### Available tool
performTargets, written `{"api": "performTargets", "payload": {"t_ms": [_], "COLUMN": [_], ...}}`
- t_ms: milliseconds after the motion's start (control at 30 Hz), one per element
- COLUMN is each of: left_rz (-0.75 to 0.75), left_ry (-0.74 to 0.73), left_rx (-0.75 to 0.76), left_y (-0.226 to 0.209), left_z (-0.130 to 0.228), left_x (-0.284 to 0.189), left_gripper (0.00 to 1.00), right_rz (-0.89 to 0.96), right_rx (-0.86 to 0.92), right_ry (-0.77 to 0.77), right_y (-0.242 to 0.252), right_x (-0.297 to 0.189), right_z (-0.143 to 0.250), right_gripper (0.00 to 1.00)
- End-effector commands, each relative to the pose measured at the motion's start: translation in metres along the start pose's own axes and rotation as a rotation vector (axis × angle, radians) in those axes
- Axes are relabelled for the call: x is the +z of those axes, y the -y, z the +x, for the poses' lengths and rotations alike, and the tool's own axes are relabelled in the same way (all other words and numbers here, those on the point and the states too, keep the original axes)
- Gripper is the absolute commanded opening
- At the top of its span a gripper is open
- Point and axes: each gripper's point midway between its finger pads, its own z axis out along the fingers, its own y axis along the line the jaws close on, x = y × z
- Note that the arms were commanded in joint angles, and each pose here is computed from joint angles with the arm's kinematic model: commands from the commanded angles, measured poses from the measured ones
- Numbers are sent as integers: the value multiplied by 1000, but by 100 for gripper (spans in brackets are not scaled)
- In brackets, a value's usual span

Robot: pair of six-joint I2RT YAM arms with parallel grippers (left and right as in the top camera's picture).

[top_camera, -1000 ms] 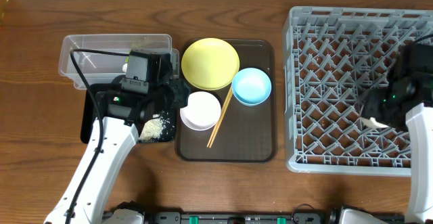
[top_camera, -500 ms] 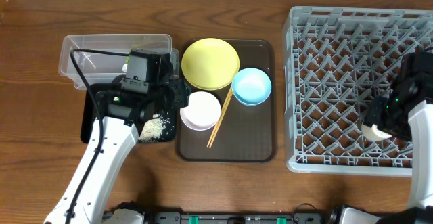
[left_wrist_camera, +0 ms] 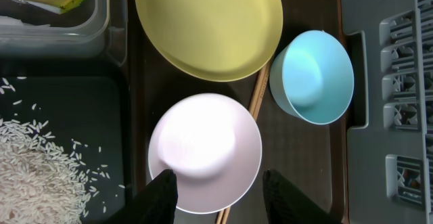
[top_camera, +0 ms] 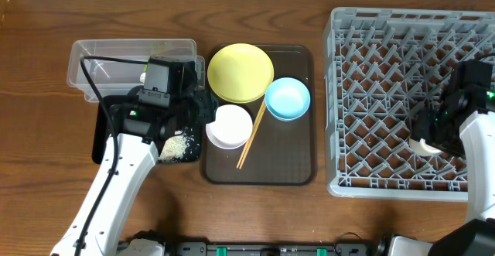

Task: Sort waste into correct bins and load items into the dishwasher rack
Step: 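Lower cream cup upside down into dish rack with right gripper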

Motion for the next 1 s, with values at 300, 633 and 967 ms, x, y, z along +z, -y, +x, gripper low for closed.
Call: {"api": "performTargets", "payload": {"t_ms": [300,633,967], "left_rz": [-13,-14,-128], "left_ry": [-3,-4,-42], "left_rx": [13,12,-13], "left_y": [-3,-3,-25], "left_z": [1,2,14], "left_x": [0,0,-2], "left_gripper": [44,50,50], "right_rz": [0,-21,-670], "right_rx": [3,14,-326], "right_ry": [-59,28,258], "right_y": [0,-4,-126], "right_x": [29,17,-77], "right_z": [21,-3,-45], "right_gripper": [43,99,96]}}
